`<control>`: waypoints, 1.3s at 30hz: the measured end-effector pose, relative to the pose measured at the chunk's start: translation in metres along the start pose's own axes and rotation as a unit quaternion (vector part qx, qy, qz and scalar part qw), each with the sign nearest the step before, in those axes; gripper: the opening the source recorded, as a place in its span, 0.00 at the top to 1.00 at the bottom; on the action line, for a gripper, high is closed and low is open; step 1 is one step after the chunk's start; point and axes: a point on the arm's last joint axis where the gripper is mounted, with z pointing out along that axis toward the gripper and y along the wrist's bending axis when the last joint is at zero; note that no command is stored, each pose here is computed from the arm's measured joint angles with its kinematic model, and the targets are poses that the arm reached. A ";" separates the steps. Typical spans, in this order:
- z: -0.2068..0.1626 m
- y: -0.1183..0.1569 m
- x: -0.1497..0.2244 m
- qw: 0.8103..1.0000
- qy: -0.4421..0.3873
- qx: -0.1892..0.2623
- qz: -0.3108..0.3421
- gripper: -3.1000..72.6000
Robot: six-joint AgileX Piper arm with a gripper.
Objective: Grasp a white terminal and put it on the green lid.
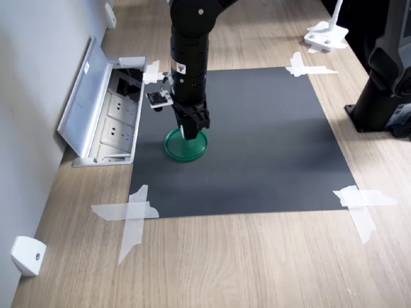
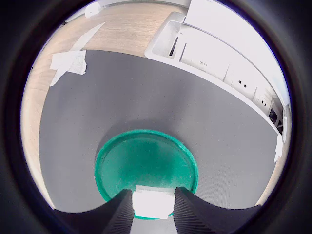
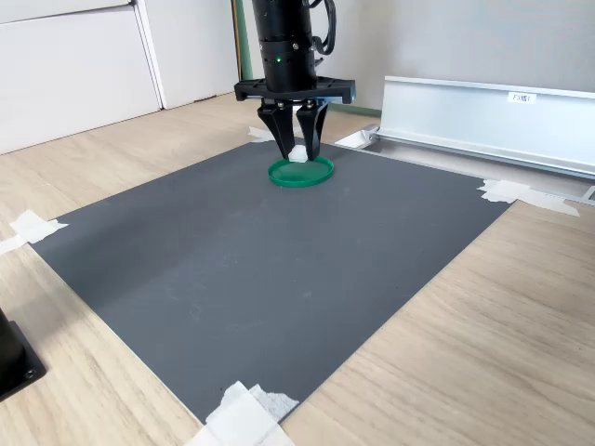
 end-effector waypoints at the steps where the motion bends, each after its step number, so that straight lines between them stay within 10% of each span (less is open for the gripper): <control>1: 0.000 0.000 0.000 1.000 -0.001 0.000 0.000 0.51; 11: 0.000 -0.004 0.000 1.000 0.000 0.013 -0.010 0.26; 20: -0.037 -0.006 0.000 0.997 -0.074 0.034 -0.010 0.24; 39: -0.149 0.032 0.155 0.935 -0.345 0.070 0.044 0.96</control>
